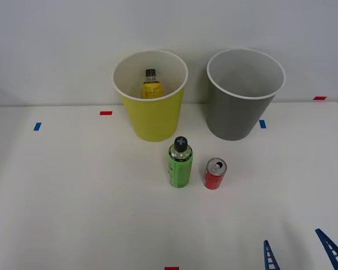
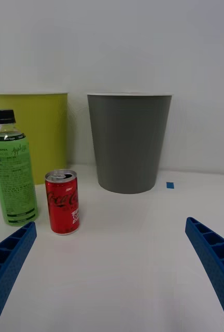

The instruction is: Put cans in the gray bin, plastic bottles in the light green bin

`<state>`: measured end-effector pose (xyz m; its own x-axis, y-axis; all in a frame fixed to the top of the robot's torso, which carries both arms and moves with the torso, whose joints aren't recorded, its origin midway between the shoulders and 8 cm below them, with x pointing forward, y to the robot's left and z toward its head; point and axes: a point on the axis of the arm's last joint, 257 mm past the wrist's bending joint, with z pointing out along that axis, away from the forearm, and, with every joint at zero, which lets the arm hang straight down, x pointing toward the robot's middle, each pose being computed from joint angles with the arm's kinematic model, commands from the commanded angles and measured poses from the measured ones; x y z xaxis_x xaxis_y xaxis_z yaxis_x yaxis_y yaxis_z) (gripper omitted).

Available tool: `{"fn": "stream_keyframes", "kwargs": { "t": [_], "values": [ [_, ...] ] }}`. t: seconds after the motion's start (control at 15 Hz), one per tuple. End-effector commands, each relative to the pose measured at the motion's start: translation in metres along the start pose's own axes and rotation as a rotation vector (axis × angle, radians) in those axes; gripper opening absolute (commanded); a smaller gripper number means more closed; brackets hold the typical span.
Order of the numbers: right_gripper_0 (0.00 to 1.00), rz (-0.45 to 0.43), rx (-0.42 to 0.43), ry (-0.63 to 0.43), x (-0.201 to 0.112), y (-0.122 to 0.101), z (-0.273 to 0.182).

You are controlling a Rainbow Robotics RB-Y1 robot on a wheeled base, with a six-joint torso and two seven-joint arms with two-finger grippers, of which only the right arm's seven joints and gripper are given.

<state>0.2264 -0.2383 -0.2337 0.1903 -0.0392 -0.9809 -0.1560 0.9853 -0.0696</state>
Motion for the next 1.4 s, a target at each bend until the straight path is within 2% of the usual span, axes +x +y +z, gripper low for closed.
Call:
{"fn": "stream_keyframes", "kwargs": {
  "t": [0.07, 1.4],
  "values": [
    [1.0, -0.048, 0.041, 0.015, 0.0082, -0.0074, -0.0074],
    [1.0, -0.042, 0.053, 0.021, 0.0076, -0.0092, -0.0141]
  ]
}}
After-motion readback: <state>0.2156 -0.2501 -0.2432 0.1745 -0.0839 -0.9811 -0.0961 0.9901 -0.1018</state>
